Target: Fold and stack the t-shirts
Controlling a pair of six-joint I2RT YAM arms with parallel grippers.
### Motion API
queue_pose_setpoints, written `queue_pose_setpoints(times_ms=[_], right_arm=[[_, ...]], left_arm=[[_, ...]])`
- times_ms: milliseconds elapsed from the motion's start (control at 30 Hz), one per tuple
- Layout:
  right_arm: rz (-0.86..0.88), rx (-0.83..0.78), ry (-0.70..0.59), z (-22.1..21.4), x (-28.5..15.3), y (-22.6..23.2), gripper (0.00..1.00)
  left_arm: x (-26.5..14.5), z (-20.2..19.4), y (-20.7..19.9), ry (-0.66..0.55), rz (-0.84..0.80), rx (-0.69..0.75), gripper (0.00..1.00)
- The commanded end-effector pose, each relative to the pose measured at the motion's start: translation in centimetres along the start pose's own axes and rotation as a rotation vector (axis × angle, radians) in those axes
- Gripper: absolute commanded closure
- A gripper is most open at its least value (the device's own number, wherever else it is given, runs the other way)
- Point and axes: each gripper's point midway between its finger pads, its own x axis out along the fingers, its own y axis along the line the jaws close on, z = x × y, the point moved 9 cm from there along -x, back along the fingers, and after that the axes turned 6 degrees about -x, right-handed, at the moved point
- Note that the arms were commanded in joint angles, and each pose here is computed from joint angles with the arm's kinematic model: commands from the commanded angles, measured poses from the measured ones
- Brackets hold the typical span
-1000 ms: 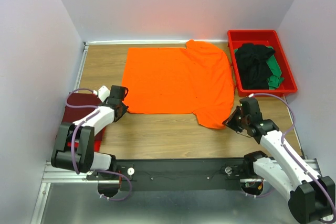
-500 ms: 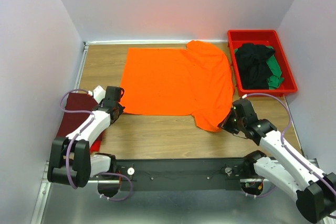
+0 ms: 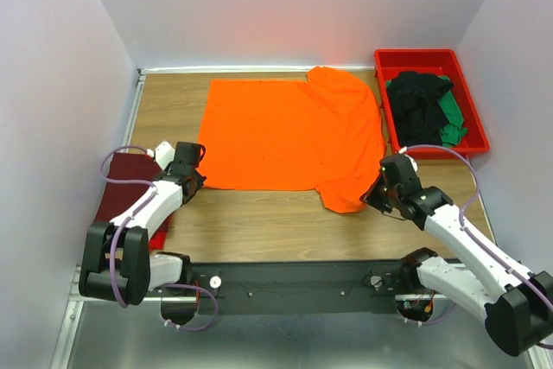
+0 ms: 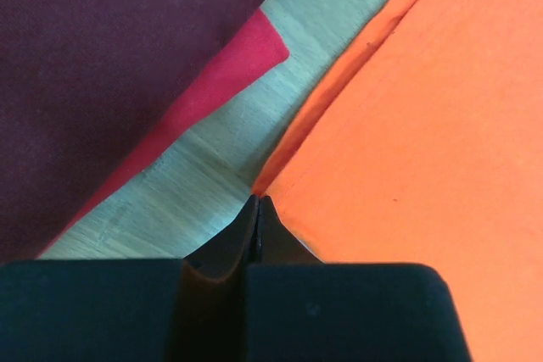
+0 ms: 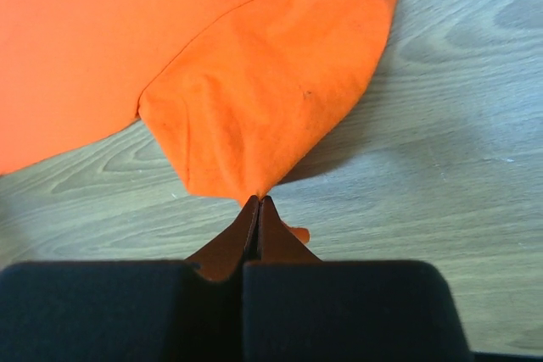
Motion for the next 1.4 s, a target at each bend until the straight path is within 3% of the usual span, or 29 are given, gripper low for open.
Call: queue_pose_setpoints(times_ms=[0, 200, 500, 700, 1367], right_arm=[[-0.005, -0.016, -0.099, 2.4, -0.7, 1.4, 1.0], [-0.021, -0.088, -0.171, 6.1, 0.2, 4.0, 0.99], [-0.039, -0.132, -0.178, 11.0, 5.2, 8.1, 0.99], [-0.061, -0.12, -0.181, 14.2, 8.1, 8.4, 1.0], [-0.051, -0.072, -0.252, 20.7, 12.5, 9.0, 1.0]], left_arm=[[-0.5, 1.5, -1.3, -0.042, -0.022, 0.002, 1.0], [0.1, 2.8, -4.1, -0.034, -0.066, 0.002, 1.0], [3.0, 4.3, -9.4, -0.001, -0.104, -0.044, 1.0], [3.7, 5.4, -11.6, 0.001, -0.117, -0.056, 1.0], [6.0, 9.4, -13.4, -0.019, -0.08, -0.049, 1.0]])
